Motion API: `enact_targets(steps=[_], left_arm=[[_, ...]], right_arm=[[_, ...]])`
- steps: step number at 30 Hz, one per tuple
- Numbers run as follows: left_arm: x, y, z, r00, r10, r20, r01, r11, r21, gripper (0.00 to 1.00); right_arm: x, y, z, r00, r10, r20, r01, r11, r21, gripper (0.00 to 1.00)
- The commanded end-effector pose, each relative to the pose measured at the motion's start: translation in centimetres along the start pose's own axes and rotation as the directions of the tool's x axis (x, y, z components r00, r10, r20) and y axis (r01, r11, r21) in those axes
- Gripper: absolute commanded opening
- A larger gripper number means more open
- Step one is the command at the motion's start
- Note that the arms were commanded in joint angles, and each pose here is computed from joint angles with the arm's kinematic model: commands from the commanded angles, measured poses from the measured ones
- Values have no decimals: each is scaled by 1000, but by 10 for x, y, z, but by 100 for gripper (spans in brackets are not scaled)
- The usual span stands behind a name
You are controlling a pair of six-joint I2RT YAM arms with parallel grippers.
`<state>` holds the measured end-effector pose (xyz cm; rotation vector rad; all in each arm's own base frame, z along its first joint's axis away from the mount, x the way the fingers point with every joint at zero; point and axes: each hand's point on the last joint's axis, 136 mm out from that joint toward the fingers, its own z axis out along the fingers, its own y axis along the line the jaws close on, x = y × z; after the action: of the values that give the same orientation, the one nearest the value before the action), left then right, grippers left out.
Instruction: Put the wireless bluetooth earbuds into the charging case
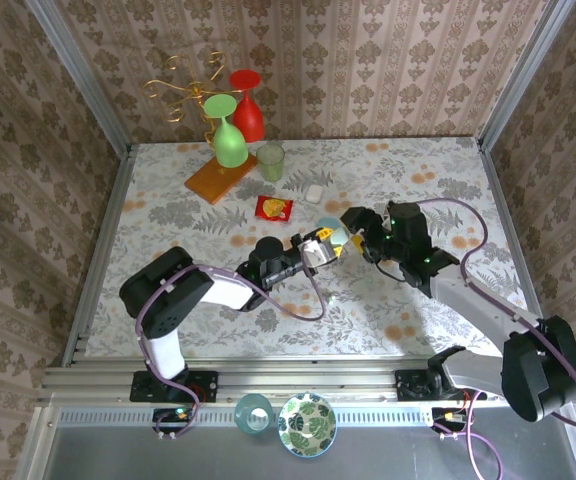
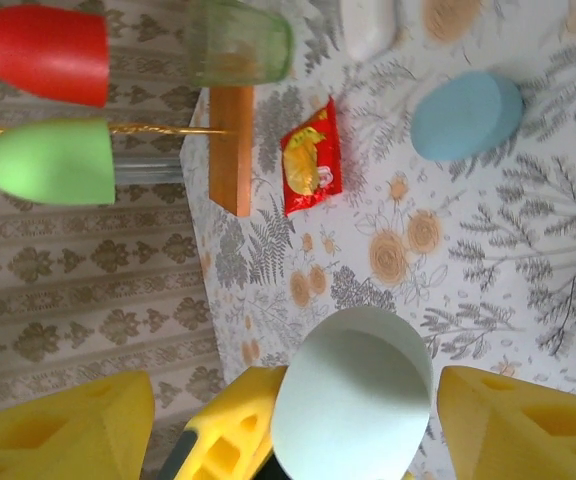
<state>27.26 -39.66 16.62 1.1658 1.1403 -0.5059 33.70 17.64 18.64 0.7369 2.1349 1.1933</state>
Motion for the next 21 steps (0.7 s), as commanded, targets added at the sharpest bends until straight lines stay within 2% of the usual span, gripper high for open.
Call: enact_targets(steps=[1,6,12,21], left_arm=[[-28,14,-13,988,-101,118,101,995,8,31],[-36,23,-29,970,-193,149,190,981,36,31],[-58,36,-40,935,-290,206,279,957,82,31],[-86,47,-42,896,-356,265,331,934,136,32]], right_arm=[[-5,9,-15,961,-273,29,274,962,-20,76],[4,28,-27,939,-343,-33,333,929,-163,76],[31,54,-29,918,-345,-195,238,874,-425,76],[40,68,-32,918,-280,-281,98,846,-525,71]])
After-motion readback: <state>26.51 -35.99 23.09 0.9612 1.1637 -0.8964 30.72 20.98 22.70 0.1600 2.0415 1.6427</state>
